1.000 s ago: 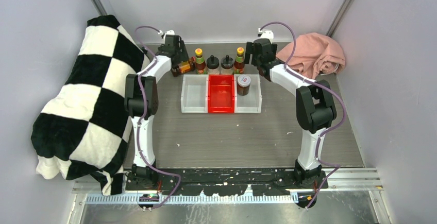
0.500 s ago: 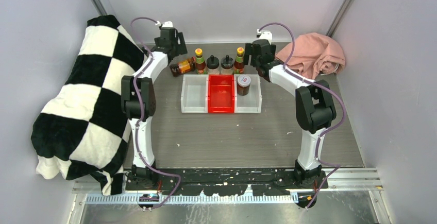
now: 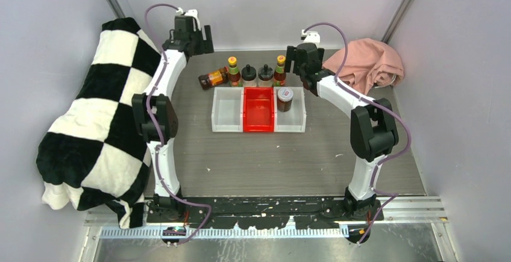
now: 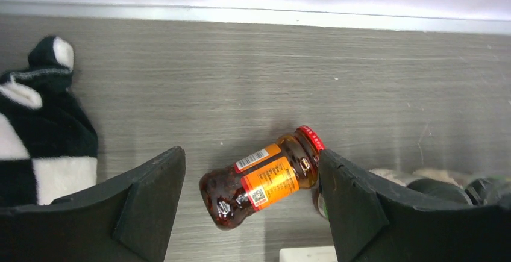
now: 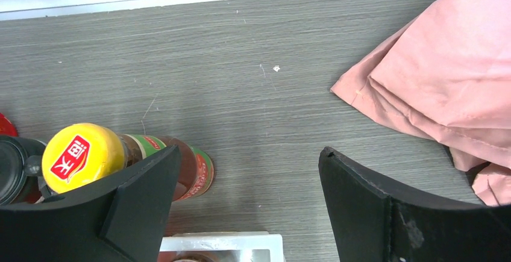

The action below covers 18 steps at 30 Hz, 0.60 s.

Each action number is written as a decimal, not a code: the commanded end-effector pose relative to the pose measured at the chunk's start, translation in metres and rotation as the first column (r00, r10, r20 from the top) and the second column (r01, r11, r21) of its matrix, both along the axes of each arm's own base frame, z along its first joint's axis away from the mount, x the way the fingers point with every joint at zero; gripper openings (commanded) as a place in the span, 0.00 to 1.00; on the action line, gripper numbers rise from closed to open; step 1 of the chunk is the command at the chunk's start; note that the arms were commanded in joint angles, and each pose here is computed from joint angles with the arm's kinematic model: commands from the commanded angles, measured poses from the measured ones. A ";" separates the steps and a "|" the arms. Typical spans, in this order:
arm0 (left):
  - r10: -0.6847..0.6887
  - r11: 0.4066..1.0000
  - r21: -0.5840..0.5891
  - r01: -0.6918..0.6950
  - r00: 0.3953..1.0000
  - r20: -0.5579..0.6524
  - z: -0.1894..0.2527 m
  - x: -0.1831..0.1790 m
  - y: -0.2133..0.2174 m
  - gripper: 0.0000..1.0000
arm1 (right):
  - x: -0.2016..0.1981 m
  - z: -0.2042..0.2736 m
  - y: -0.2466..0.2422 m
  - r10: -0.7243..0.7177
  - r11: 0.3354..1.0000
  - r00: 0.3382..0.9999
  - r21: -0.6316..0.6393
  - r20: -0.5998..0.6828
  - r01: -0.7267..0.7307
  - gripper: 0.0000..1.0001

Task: Organize the condiment bottles
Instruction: Pick up the bottle from the center of the board.

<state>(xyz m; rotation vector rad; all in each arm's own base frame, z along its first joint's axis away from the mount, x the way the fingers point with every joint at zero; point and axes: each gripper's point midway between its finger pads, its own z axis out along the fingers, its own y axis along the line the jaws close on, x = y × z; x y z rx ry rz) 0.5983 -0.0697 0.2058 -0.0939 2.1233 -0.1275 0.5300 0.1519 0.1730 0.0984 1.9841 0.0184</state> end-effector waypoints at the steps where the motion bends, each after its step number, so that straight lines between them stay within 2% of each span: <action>1: -0.210 0.978 0.001 0.210 0.978 -0.005 0.041 -0.013 -0.009 0.82 | -0.003 0.040 0.000 -0.005 1.000 0.996 0.017 0.085 0.003 0.90; 5: -0.329 0.943 0.049 0.330 0.944 -0.025 0.049 -0.021 -0.007 0.84 | -0.001 0.046 0.000 -0.003 1.000 0.996 0.013 0.094 0.002 0.90; 13: -0.485 0.874 -0.030 0.484 0.871 -0.082 0.036 -0.039 -0.017 0.84 | 0.004 0.040 0.002 0.002 1.000 0.998 -0.009 0.070 -0.001 0.90; 18: -0.543 0.838 -0.019 0.545 0.831 -0.120 0.031 -0.049 -0.021 0.84 | 0.006 0.033 0.004 0.007 0.999 0.999 -0.032 0.054 -0.005 0.90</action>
